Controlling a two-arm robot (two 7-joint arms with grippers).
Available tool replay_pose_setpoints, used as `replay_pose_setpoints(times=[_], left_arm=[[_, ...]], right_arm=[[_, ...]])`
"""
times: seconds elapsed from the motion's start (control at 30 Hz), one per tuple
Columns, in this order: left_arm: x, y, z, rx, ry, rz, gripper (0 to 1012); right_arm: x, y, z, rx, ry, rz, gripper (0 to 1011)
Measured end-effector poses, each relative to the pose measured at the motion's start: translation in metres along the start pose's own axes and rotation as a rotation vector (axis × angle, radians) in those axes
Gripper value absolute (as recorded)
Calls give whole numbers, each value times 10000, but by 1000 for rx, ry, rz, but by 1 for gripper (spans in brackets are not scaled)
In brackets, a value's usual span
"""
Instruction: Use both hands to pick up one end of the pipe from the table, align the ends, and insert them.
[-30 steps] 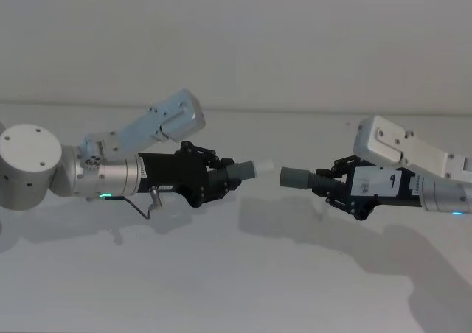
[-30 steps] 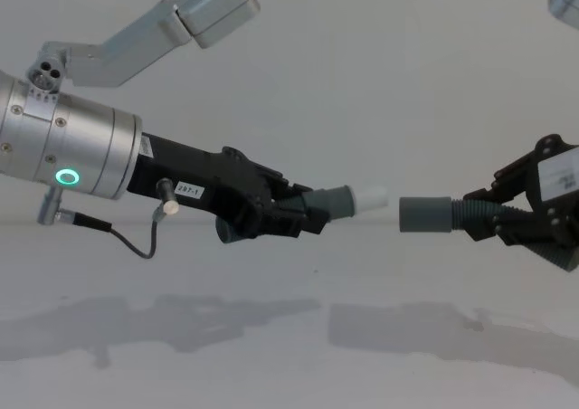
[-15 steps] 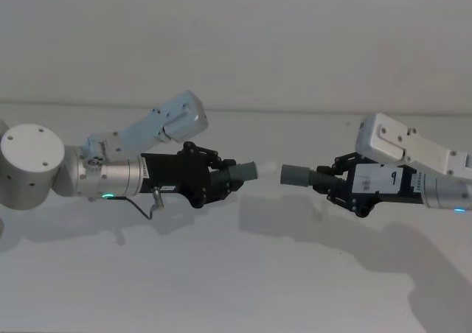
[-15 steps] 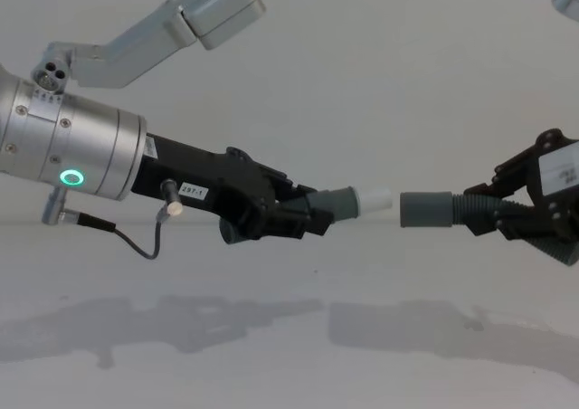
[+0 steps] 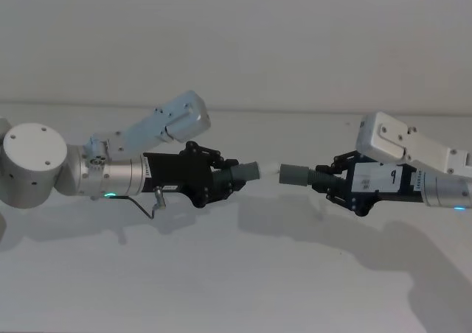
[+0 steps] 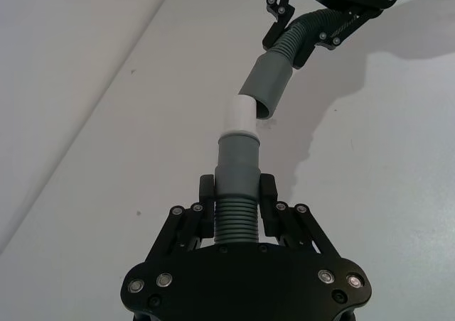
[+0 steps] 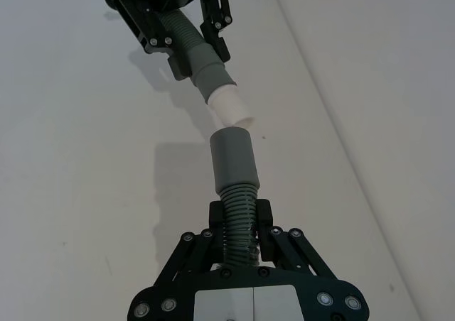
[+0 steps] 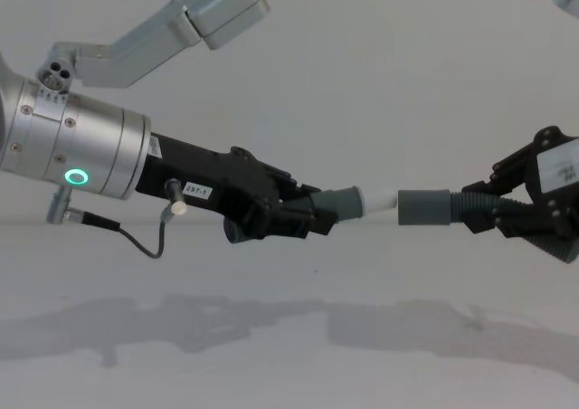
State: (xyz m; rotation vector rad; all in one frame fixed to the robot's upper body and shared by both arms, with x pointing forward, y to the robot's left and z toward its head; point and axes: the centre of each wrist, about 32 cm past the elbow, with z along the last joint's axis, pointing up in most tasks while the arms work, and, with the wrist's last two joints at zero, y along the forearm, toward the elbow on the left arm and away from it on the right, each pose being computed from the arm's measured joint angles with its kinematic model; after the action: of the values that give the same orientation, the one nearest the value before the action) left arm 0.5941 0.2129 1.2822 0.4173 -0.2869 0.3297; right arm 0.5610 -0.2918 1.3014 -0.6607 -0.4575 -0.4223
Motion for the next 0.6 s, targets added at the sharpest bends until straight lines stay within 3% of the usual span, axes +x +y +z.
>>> replay_pose_setpoints(times=[0.6], left_arm=[[-7, -8, 30, 7, -10, -12, 356]], right_arm=[[39, 4, 20, 16, -9, 2, 264]])
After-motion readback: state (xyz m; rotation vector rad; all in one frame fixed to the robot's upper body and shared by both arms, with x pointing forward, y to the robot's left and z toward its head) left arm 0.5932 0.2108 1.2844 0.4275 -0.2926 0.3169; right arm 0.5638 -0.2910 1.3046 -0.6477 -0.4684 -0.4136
